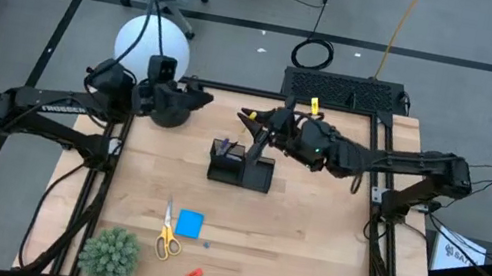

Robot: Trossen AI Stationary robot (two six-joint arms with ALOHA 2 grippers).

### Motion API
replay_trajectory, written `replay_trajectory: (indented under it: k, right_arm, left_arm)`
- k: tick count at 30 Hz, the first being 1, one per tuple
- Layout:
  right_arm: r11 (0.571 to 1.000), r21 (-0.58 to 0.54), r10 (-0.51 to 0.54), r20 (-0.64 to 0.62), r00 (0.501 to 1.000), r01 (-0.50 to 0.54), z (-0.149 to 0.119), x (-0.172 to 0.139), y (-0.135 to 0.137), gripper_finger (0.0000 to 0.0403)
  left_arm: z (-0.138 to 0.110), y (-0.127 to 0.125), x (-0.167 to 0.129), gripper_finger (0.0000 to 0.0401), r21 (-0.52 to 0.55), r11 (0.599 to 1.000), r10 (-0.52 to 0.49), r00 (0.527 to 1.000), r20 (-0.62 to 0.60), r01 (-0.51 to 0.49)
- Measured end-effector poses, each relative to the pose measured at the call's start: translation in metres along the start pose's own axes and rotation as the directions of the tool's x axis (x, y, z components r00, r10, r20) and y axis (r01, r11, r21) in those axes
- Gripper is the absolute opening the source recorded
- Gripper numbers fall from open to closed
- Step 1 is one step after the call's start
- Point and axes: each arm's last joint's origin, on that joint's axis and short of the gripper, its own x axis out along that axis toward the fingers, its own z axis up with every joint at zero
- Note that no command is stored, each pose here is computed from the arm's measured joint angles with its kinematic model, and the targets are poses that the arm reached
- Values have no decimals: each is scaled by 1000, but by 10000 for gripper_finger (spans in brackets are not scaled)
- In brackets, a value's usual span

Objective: Pick and place office supplies into organizer
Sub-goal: Put the yellow pen into the black desk organizer

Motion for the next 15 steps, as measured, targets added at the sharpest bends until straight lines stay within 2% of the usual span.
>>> replay_trajectory:
  k: [4,8,15]
  right_arm:
    - [997,82,-5,32,999,3,-36,0,-4,40]
    - [990,144,-8,48,999,1,-60,-4,-8,40]
    - [984,167,-51,-28,998,55,-89,-8,-16,40]
  left_arm:
    - [0,-6,-1,246,23,999,-32,999,-26,32]
    - [0,-9,-3,246,59,997,-53,997,-48,56]
    - [-7,-2,-3,246,1,1000,-11,987,-160,11]
